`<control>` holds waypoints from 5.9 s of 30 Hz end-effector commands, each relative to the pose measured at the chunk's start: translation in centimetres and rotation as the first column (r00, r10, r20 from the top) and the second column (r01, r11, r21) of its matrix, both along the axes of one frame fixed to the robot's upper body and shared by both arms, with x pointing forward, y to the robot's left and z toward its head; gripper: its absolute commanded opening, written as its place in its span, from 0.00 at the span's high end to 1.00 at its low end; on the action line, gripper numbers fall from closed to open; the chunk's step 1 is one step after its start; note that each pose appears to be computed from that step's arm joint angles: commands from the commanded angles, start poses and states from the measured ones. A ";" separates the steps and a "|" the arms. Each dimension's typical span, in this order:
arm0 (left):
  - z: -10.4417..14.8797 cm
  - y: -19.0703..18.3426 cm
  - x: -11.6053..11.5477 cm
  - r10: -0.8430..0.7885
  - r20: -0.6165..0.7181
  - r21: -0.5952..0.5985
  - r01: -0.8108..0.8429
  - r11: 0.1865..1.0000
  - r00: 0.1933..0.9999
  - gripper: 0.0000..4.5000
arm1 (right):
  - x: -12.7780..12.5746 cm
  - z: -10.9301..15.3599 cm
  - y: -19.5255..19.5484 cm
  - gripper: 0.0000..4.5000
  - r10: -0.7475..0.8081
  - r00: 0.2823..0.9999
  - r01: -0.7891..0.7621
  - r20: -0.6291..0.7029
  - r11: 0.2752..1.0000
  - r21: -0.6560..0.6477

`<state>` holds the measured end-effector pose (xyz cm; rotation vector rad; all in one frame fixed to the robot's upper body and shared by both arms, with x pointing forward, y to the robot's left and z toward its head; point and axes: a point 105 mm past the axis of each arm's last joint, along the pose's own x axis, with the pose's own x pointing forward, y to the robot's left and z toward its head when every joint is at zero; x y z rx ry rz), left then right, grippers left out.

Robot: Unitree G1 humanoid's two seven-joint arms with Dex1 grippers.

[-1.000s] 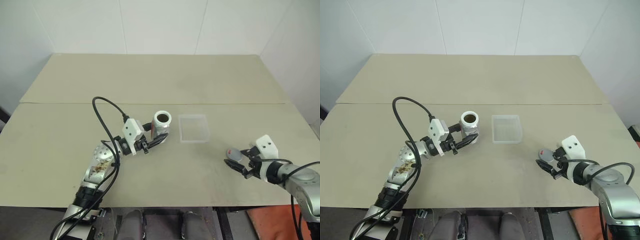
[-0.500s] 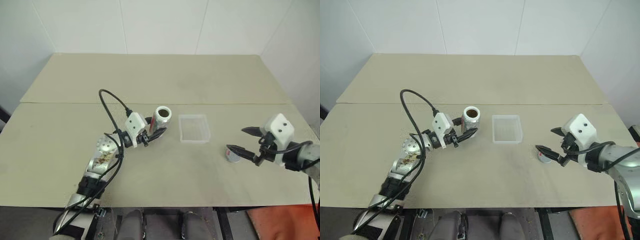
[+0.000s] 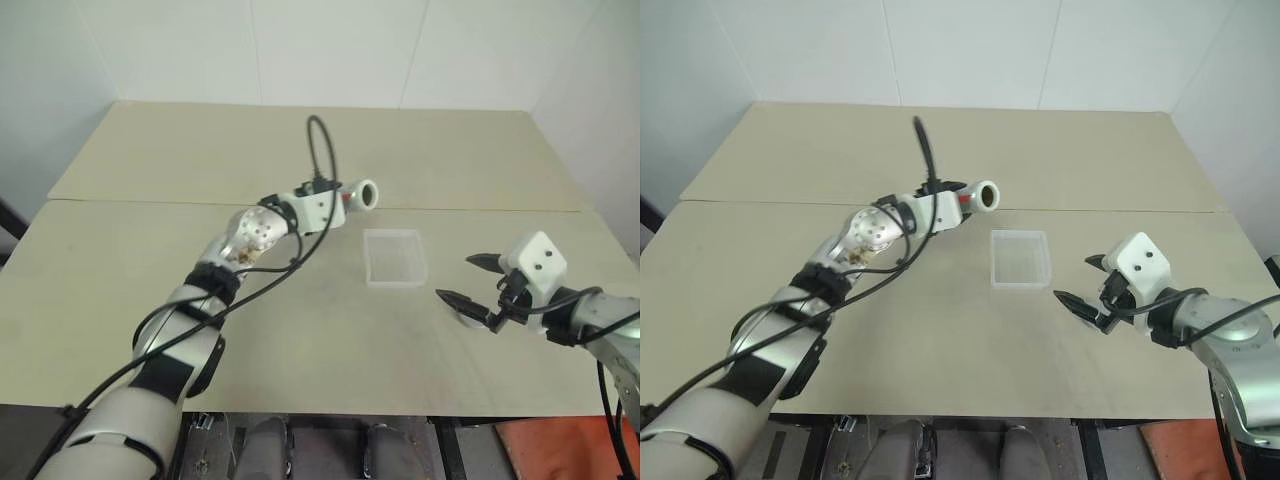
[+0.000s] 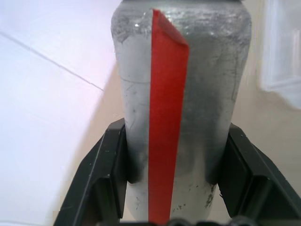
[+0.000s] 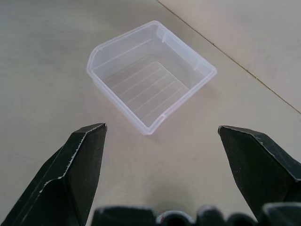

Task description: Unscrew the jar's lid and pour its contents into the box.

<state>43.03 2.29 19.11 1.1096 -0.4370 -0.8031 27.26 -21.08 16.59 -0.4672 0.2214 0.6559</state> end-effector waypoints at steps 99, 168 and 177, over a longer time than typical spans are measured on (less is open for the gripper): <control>2.6 -1.7 2.2 0.114 -0.196 -0.507 -0.200 0.839 0.974 0.50 | -1.6 -0.2 -0.2 0.01 -0.129 0.991 0.129 0.037 0.992 0.007; -3.3 17.7 -20.6 -0.269 -0.728 -0.490 -0.203 0.848 0.631 0.01 | -2.6 1.8 -1.9 0.00 0.186 0.980 -0.179 0.072 0.980 -0.093; 0.5 19.7 -22.8 -0.285 -0.729 -0.505 -0.208 0.838 0.622 0.01 | -3.2 4.2 -4.9 0.00 0.239 0.970 -0.232 0.045 0.966 -0.113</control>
